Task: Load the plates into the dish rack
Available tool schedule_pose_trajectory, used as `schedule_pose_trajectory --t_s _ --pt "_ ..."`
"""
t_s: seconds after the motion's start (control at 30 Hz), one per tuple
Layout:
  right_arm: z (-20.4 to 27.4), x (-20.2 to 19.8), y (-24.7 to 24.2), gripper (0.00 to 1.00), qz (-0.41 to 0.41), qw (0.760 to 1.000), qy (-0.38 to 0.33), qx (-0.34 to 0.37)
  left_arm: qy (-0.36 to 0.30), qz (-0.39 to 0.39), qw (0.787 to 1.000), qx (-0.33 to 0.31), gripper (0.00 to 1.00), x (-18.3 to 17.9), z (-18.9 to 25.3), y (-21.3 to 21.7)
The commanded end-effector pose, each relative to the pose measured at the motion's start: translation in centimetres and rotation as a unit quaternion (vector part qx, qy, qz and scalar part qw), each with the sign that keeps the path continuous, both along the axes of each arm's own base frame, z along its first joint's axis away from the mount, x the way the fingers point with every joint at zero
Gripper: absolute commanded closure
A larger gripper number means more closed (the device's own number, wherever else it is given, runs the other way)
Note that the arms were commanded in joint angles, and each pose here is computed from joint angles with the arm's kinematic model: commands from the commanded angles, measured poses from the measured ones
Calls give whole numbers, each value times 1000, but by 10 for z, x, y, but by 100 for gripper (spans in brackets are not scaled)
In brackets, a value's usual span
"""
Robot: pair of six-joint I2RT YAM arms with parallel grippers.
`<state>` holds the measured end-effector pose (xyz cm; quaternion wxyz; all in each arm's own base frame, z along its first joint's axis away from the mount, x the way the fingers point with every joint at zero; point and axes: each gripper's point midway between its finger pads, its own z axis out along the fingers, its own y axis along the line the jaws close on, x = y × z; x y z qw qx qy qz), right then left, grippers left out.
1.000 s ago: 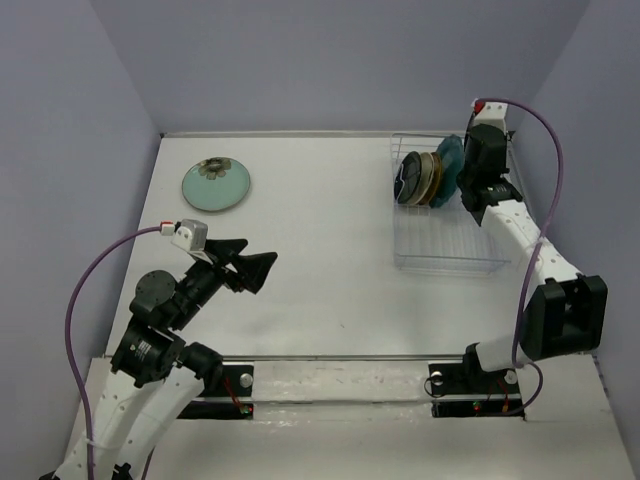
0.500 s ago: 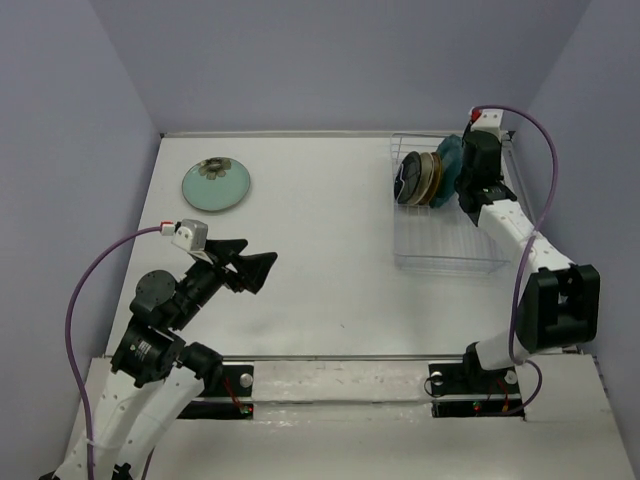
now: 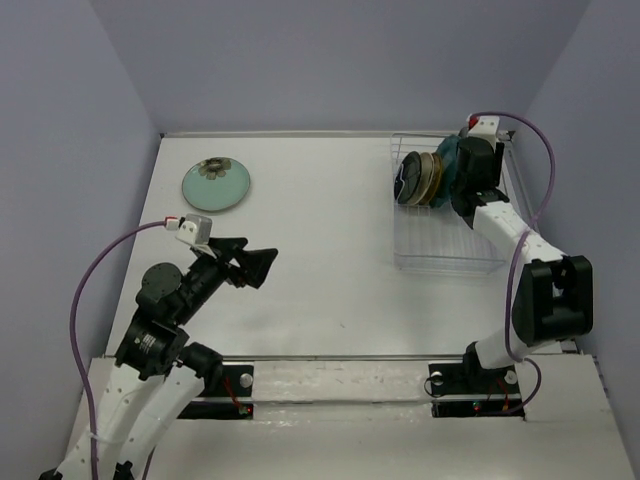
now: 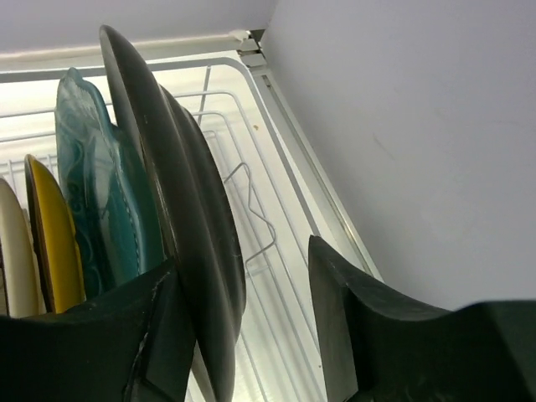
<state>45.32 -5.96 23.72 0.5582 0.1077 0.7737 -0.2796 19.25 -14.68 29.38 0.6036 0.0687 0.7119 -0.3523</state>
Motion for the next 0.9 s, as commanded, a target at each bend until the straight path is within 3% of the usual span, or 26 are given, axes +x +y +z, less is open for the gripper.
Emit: schedule_pose_trajectory --t_s 0.0,0.37,0.57,0.63,0.67,0.7,0.73,0.8,0.87 --pt "51 -4 -9 41 -33 994 -102 26 10 17 1000 8 1 14 -6 2" --pt "67 -34 -1 34 -46 983 -124 128 58 36 998 -10 1 44 -13 -5" --pt "62 -44 9 31 -23 980 -115 160 84 28 994 -62 1 63 -18 -21" --pt "55 -42 10 39 -24 981 -106 161 91 24 993 -73 1 69 -19 -26" --pt "52 -41 10 48 -25 981 -104 162 97 23 992 -81 1 71 -20 -28" --pt "48 -39 11 65 -26 981 -101 164 99 23 991 -84 1 76 -21 -31" --pt "44 -37 12 70 -25 981 -97 166 101 22 991 -87 1 77 -21 -32" --pt "31 -30 17 78 -18 981 -81 173 102 22 990 -91 1 81 -19 -34" --pt "16 -23 21 79 -15 982 -64 178 97 31 990 -93 1 83 -14 -32"
